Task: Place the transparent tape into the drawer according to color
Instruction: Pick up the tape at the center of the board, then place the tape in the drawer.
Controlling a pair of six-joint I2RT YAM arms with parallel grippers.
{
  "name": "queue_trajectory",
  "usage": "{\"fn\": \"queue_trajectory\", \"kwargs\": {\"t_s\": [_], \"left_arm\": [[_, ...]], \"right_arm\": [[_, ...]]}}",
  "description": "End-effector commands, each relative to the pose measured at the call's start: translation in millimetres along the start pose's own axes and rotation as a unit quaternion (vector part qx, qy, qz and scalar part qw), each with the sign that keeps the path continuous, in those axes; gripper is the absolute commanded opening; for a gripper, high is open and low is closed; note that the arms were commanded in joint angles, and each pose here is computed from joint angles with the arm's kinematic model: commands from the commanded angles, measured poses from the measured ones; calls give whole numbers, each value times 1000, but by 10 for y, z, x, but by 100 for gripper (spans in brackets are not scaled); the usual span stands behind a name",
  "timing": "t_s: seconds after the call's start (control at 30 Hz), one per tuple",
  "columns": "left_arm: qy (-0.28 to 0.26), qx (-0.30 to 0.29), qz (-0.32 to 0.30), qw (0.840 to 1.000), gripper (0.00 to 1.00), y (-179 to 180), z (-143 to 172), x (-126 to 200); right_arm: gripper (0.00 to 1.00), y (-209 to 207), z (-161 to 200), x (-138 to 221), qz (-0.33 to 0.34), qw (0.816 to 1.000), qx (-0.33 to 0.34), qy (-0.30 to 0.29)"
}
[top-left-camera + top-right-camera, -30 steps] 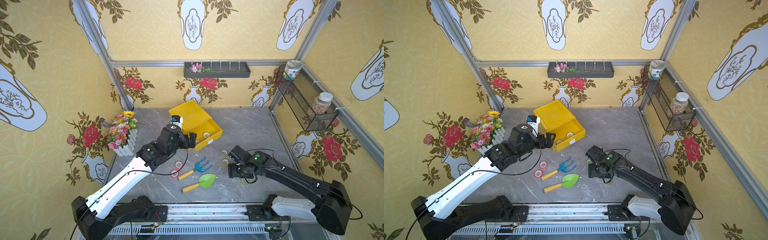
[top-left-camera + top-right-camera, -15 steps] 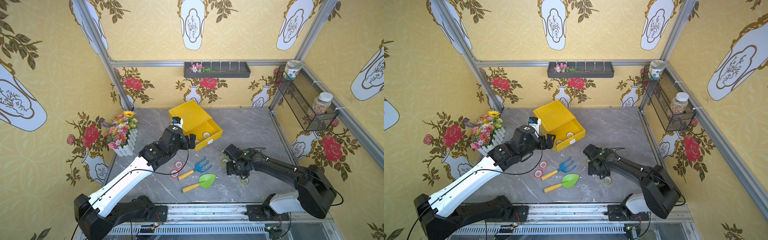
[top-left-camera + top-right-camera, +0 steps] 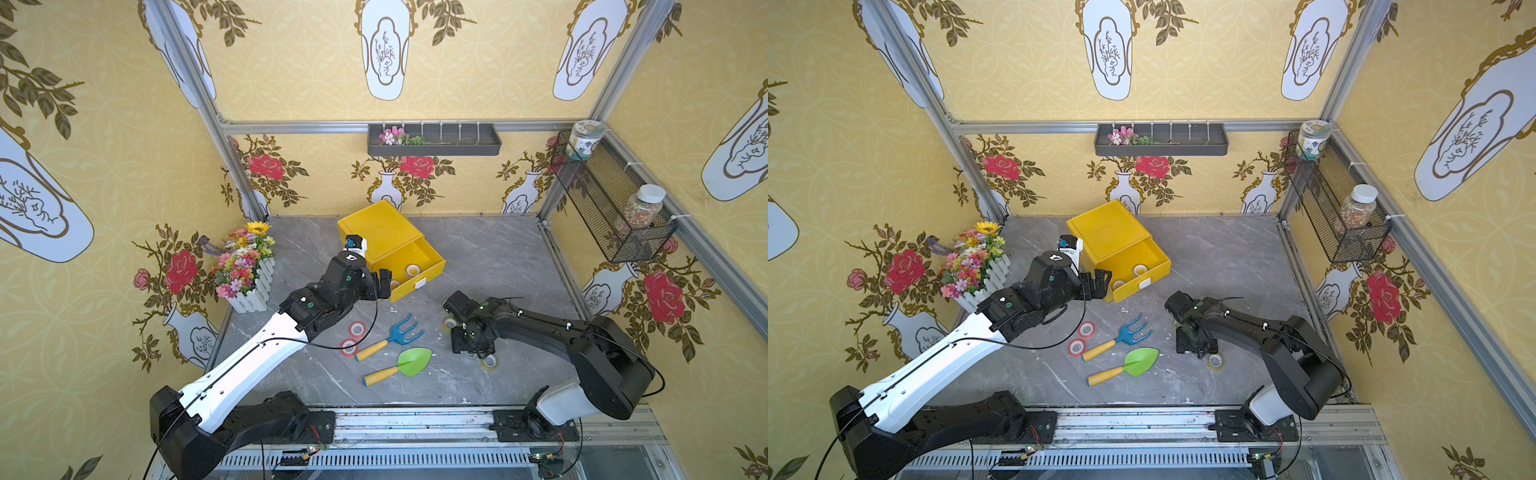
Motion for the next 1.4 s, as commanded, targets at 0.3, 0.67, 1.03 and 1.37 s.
{"fn": "queue_trajectory", "kwargs": {"t_s": [0.3,0.67,1.03,1.37], "left_arm": [[-4,-6,2,1000,100,-11,-4,-43],[3,-5,-5,1000,100,7,33,-83],[6,-4,-6,1000,100,-1,26,-102],[8,-4,-13,1000,100,20,36,-120]], "right_arm": [[53,173,93,-22,-24,1000,7,8],[48,399,-108,655,-108,993,10,-55],[47,525,-505,1852,-169,968,39,-182],[46,1169,-1106,2769,-254,919,85,-290]]}}
Point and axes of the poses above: each gripper's point midway between its finger pads, its own x axis back along the fingers, its own y axis along the line the jaws close on, z = x × y, the point moved 4 cm from there along x, back along the fingers, and after that the axes turned 9 degrees about -x, right-handed, at the moved point
